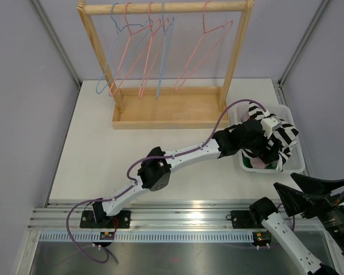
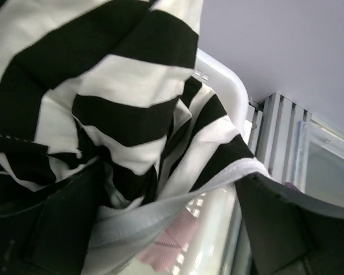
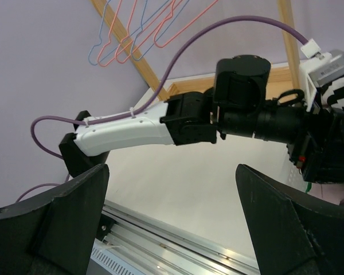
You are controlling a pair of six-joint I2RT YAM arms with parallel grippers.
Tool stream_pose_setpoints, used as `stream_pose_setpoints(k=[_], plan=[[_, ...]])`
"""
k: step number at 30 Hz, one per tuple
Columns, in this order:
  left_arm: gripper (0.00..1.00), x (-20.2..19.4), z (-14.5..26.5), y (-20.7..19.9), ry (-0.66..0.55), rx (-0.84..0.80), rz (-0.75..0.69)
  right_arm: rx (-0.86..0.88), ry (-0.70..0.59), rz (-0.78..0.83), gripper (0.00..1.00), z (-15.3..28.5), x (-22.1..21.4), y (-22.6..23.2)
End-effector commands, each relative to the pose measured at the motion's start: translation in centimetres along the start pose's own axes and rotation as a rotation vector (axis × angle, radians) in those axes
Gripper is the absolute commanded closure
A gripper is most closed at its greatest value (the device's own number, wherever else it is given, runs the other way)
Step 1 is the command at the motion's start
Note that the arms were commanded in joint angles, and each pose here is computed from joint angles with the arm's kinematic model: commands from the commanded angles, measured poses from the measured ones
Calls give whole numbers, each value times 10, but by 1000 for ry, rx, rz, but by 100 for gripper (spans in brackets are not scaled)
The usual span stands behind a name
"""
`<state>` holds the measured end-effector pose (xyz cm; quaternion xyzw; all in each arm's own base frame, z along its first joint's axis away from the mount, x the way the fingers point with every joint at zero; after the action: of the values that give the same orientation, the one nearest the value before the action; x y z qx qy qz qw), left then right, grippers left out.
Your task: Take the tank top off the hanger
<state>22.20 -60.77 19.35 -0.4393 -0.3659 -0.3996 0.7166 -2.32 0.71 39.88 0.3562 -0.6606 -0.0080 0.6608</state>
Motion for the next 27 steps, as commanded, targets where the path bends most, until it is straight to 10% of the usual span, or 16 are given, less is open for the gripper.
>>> stream_pose_setpoints(k=[1,13,27], plan=[[1,79,57,-26,-149,33,-39,-63,18,28,1,-10,2,-6],[1,142,124,-2,-277,180,60,-100,38,30,1,-24,8,-5],[1,41,314,43,-208,885,143,-450,187,193,0,-66,0,-48]])
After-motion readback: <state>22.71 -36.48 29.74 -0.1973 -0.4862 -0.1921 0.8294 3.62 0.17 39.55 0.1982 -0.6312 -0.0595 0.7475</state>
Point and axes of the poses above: each gripper's point midway between its finger pads, its own z axis back along the fingers, its own y axis along the line the jaws close on, x = y × z, the point moved 6 cm from there along z, back along the fingers, and after that the axes turned 2 degrees about -z, right-handed, at the moved point
